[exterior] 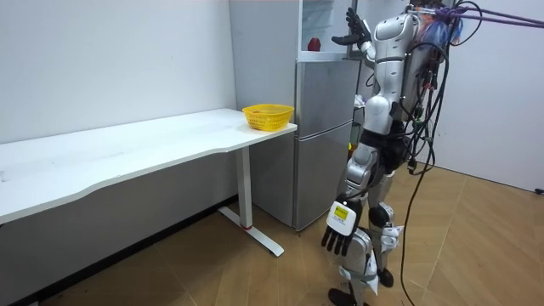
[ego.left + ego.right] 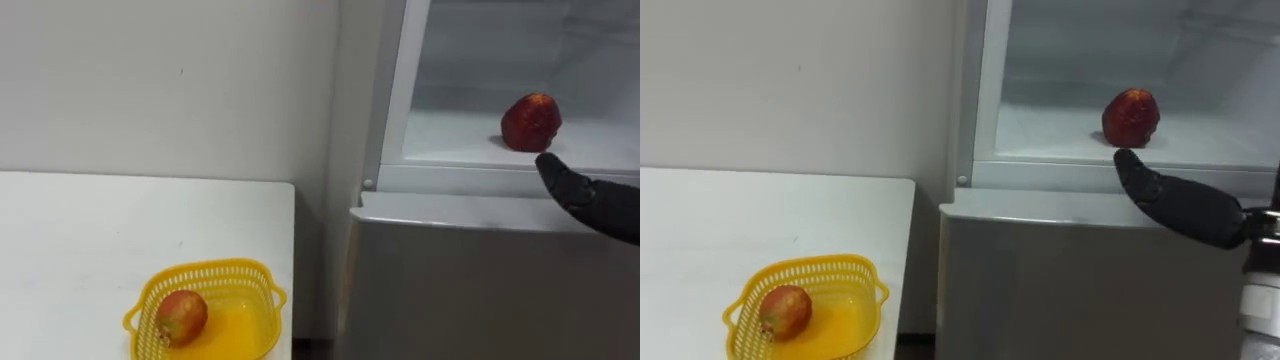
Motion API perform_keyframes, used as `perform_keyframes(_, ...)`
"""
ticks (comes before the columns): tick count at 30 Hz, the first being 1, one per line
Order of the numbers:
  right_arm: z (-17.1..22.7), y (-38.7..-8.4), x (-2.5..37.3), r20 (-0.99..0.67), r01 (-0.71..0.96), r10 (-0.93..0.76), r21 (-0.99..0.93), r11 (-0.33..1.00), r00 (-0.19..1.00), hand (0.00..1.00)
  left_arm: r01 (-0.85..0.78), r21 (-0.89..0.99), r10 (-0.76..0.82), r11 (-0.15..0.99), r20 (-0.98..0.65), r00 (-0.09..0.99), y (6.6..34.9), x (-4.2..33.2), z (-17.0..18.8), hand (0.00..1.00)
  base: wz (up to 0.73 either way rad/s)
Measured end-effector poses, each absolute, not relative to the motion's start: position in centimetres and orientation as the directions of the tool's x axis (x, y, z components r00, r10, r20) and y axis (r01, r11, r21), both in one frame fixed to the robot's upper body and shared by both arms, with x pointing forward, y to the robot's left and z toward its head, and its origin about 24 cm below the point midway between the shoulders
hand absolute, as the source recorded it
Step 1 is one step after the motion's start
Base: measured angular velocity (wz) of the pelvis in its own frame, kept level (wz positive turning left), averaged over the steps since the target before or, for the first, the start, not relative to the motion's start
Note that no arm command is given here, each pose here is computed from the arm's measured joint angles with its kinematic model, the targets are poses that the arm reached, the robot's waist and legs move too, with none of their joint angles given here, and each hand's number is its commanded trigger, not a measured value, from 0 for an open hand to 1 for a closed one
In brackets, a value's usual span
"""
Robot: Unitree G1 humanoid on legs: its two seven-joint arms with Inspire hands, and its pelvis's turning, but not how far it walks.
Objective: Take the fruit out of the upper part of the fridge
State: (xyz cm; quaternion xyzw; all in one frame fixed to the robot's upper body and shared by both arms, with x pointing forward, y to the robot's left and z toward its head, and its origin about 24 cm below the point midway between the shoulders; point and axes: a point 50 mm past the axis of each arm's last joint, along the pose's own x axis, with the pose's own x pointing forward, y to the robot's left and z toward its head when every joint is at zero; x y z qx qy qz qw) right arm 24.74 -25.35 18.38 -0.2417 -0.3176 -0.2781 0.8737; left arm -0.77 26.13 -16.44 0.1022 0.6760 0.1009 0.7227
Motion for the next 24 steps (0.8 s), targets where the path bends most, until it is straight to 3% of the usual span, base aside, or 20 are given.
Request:
perform_keyframes(11,21.5,-27.8,27.8,0.712,0.712,-0.351,-0.294,0.637,0.608,0.00,0.008,0.273,0.270,0.962,-0.956,0.113,26.7,0.0,-16.1,0.00,0.00)
perform_keyframes(24,22.6,-28.4,29.9,0.651,0.683,-0.386,-0.287,0.672,0.654,0.00,-0.015,0.288,0.288,0.958,-0.953,0.090,27.4,0.0,-15.9,0.00,0.04)
